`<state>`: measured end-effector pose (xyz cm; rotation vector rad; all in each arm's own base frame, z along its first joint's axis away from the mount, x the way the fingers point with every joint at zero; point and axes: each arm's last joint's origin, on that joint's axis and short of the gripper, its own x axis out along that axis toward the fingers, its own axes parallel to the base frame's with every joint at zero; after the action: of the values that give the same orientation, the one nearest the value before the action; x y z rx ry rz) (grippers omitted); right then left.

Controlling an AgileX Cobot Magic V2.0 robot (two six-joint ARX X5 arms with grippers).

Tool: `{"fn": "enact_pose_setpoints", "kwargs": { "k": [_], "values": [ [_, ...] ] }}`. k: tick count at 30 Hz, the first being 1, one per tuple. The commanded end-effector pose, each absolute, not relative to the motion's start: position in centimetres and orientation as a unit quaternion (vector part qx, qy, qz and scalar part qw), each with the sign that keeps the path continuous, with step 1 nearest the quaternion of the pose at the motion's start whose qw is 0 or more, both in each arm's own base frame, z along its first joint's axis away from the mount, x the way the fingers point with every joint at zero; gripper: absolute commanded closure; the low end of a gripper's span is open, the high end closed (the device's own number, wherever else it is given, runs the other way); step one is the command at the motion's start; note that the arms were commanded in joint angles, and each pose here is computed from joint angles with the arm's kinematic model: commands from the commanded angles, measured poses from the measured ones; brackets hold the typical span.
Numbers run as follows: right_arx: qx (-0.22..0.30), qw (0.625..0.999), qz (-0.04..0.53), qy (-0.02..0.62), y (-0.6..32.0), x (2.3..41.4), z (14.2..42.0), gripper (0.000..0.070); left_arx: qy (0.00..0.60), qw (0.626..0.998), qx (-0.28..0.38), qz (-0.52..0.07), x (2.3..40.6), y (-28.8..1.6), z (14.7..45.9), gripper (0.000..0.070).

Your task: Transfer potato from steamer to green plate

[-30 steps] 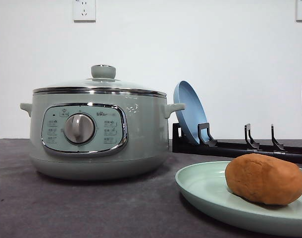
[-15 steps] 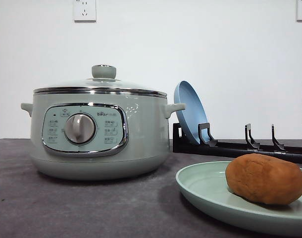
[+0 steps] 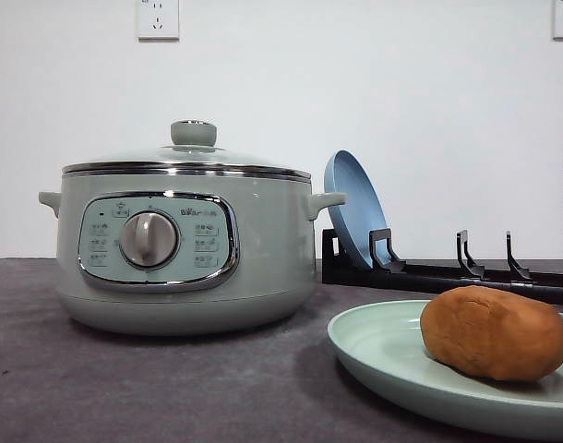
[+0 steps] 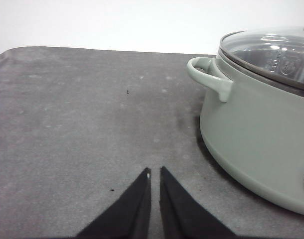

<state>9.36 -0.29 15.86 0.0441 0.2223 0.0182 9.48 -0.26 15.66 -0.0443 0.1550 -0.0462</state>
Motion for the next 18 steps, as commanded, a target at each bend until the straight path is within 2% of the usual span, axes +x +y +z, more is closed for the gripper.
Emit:
{"fn": "enact_pose_setpoints", "kwargs": {
  "k": [1, 18],
  "values": [
    [0.01, 0.994, 0.008, 0.105, -0.33, 9.36, 15.9, 0.0668, 0.09, 0.995, -0.022, -0.023, 9.56, -0.26, 14.93, 0.0675],
    [0.002, 0.996, 0.009, 0.091, -0.33, 9.47, 15.19, 0.0668, 0.09, 0.995, -0.022, -0.023, 9.56, -0.26, 14.93, 0.0675]
  ]
}}
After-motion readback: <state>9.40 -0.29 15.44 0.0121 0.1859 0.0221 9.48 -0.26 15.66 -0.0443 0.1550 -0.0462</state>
